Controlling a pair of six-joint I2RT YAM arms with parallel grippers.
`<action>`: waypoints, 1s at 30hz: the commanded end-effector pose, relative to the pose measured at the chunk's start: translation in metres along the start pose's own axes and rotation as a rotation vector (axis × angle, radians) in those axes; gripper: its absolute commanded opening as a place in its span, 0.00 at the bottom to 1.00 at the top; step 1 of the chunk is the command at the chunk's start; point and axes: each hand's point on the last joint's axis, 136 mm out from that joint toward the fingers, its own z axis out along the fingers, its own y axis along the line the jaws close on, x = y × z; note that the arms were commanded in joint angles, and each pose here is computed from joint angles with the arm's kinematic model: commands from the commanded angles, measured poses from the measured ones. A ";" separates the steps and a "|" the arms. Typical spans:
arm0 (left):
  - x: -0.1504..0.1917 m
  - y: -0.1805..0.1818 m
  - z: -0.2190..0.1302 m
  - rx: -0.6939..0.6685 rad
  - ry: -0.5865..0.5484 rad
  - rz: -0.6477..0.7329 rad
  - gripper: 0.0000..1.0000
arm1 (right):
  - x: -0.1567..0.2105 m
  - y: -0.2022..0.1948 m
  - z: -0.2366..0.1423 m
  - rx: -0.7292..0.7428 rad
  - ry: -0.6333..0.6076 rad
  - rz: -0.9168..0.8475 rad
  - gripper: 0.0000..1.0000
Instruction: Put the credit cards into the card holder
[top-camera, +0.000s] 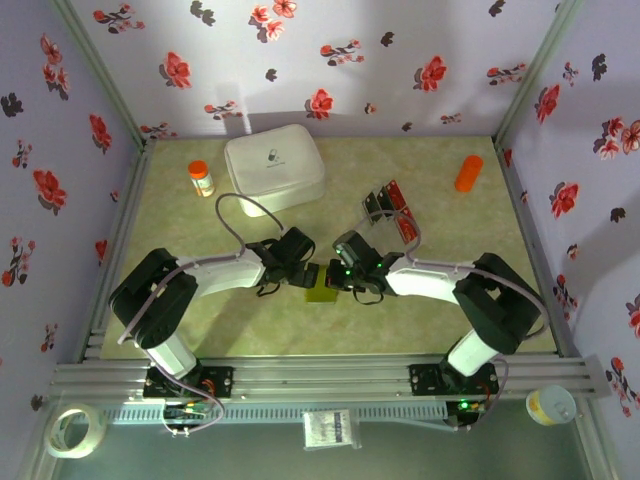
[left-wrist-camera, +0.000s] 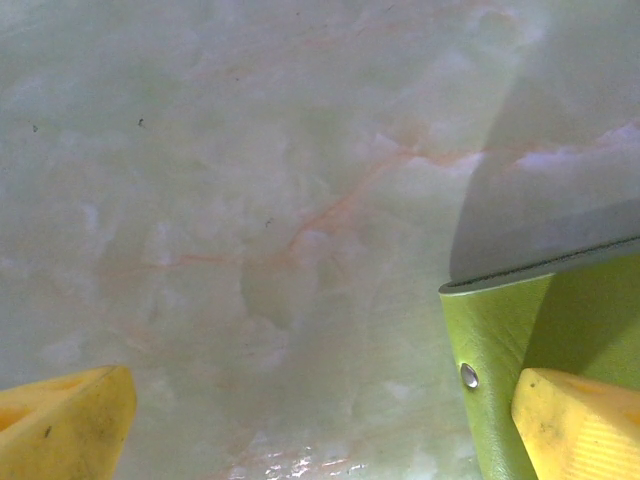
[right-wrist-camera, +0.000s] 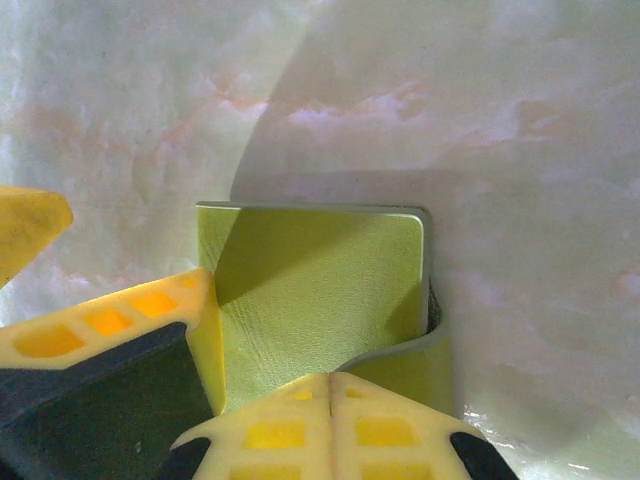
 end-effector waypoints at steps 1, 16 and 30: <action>0.016 0.004 0.010 -0.019 0.046 0.020 0.98 | 0.005 -0.012 0.007 0.022 0.017 0.033 0.00; 0.015 0.004 0.009 -0.018 0.045 0.018 0.97 | 0.026 -0.032 0.009 0.030 0.042 0.057 0.00; 0.014 0.004 0.009 -0.019 0.046 0.017 0.97 | 0.057 -0.043 0.011 0.097 0.085 -0.026 0.00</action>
